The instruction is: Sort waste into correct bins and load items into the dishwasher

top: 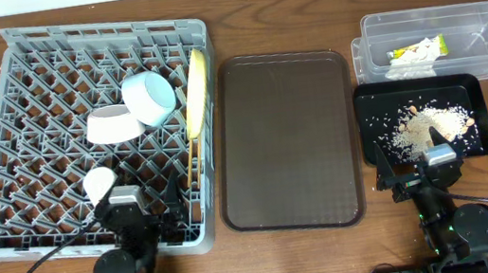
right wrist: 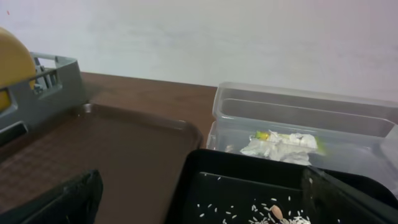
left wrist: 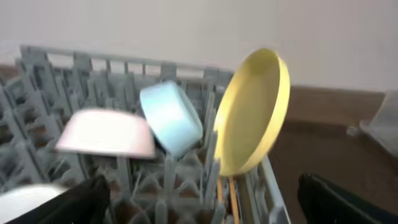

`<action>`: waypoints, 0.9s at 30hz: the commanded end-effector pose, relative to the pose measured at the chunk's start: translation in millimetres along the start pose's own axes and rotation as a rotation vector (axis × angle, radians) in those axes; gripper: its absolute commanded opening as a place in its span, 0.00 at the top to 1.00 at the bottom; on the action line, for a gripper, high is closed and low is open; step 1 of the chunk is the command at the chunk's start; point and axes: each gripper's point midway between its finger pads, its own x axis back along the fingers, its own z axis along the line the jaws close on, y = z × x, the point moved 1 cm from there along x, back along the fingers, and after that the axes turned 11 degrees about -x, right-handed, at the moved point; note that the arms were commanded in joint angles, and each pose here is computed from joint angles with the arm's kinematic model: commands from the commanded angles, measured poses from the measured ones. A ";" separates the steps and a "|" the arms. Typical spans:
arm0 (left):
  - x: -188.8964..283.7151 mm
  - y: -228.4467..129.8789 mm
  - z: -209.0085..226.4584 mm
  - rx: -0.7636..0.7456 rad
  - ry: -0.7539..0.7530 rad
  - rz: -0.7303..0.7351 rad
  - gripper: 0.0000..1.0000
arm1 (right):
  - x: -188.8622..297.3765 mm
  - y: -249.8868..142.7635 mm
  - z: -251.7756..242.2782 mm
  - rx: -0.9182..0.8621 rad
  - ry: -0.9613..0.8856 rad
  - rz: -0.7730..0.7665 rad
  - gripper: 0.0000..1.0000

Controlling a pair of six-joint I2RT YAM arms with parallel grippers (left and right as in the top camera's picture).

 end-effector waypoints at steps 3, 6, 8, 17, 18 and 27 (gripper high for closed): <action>-5.4 -1.3 5.6 -0.081 0.028 -0.088 0.04 | 0.2 -0.8 3.6 0.013 0.018 0.002 0.01; -6.2 -13.5 5.1 -0.121 0.025 -0.036 0.04 | 0.2 -0.8 3.6 0.012 0.018 0.002 0.01; -6.1 -32.5 4.0 -0.116 0.015 0.044 0.04 | 0.2 -0.8 3.6 0.013 0.018 0.002 0.01; -6.2 -33.8 4.0 -0.115 0.015 0.050 0.03 | 0.2 -0.8 3.6 0.013 0.018 0.002 0.01; -6.2 -33.8 4.0 -0.115 0.015 0.050 0.04 | 0.2 -0.8 3.6 0.012 0.018 0.002 0.01; -6.2 -33.8 4.0 -0.115 0.015 0.050 0.04 | 0.2 -0.8 3.6 0.012 0.018 0.002 0.01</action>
